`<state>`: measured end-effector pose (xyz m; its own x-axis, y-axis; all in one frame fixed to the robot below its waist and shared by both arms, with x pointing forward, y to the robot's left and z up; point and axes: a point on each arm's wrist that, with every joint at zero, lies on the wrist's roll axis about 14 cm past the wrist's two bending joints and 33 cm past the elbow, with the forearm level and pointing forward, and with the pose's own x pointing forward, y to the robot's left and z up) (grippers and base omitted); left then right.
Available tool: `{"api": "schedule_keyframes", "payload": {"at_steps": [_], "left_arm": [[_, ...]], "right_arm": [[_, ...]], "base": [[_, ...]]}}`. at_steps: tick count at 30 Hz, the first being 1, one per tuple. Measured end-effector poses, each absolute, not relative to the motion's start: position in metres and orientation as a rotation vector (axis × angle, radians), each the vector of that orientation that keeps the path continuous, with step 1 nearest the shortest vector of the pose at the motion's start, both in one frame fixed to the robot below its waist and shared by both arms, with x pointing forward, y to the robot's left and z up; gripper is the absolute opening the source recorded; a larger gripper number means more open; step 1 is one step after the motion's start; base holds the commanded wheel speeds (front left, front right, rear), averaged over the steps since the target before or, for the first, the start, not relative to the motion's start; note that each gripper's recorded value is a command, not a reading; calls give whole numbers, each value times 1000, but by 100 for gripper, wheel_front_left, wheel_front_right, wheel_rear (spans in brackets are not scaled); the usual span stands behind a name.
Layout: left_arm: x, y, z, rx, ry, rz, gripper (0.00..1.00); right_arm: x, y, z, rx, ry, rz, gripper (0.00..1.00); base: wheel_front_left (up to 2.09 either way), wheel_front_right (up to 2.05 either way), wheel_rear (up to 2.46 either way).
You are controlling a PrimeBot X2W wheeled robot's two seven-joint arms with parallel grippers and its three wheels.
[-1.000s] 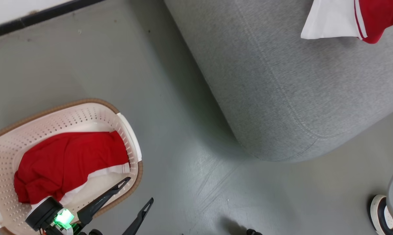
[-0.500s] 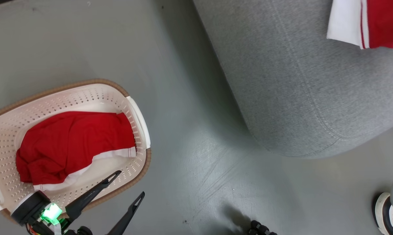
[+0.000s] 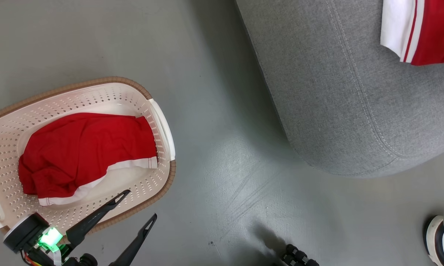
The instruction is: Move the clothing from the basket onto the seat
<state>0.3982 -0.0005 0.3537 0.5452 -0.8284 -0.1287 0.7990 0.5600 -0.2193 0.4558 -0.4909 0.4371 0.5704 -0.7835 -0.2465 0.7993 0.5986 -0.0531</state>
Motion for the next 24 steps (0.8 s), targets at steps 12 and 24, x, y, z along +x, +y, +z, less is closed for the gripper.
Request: {"api": "schedule_keyframes", "payload": {"at_steps": [12, 24], "left_arm": [[400, -1, 358, -150, 221, -964, 100], [404, -9, 370, -168, 183, -972, 100]], "right_arm": [[457, -488, 431, 48, 324, -920, 100], [465, -467, 412, -35, 536, -811, 100]], "base": [[0, 0, 0], [0, 0, 0]]}}
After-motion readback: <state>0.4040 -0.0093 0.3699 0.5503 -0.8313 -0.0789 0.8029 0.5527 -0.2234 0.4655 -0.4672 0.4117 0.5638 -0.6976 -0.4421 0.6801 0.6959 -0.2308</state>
